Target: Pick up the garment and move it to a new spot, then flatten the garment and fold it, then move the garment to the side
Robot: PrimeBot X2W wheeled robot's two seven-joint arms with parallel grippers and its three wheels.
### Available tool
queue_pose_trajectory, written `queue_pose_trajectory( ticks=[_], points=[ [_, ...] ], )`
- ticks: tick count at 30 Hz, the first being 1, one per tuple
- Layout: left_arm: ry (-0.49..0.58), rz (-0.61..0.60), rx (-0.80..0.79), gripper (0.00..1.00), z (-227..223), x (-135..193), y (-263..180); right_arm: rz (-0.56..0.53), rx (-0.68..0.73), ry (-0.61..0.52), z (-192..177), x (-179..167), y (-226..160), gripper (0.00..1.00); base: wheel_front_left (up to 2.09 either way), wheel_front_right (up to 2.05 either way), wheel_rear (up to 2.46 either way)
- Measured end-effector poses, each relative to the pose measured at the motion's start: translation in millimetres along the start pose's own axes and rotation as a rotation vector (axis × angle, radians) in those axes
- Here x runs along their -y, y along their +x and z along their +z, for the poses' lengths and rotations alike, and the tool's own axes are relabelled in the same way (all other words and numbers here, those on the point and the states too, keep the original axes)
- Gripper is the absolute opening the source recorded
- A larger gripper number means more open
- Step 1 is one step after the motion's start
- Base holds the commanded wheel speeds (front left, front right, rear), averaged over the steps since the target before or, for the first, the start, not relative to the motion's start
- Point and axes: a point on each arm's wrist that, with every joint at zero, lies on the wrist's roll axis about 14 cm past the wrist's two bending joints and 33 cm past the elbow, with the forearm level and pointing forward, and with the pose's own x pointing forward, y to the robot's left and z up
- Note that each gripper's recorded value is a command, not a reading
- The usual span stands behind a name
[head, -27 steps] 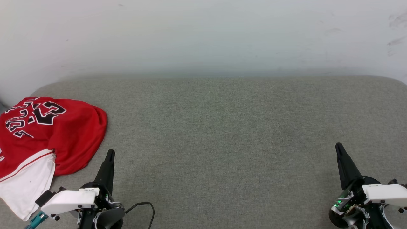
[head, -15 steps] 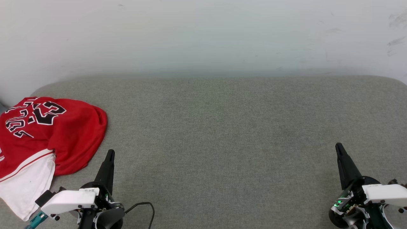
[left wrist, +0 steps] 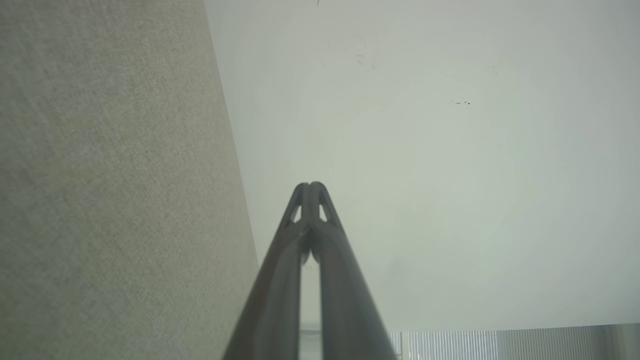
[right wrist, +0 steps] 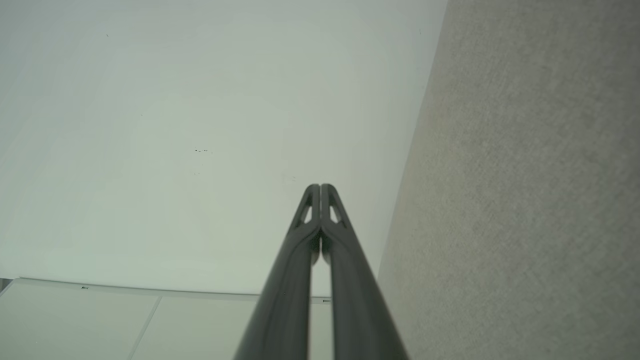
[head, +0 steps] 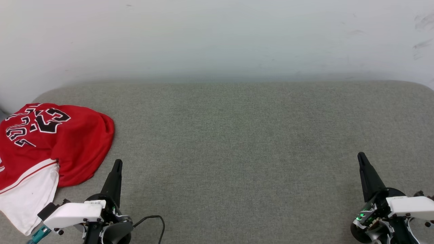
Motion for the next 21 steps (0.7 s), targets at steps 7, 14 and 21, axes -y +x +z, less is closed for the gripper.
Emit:
queue_pose_trajectory(
  ticks=[7,14,21],
  points=[
    [0.000,0.000,0.000,0.00,0.1,0.0,0.0,0.000,0.000,0.000,-0.1,0.0,0.0,0.00,0.00,0.00,0.00],
    [0.000,0.000,0.000,0.00,-0.1,0.0,0.0,0.000,0.000,0.000,-0.1,0.0,0.0,0.00,0.00,0.00,0.00],
    [-0.002,0.020,-0.001,1.00,-0.7,-6.6,-2.1,-0.020,0.000,0.002,0.0,6.8,-2.7,1.00,0.00,0.00,0.00]
  ],
)
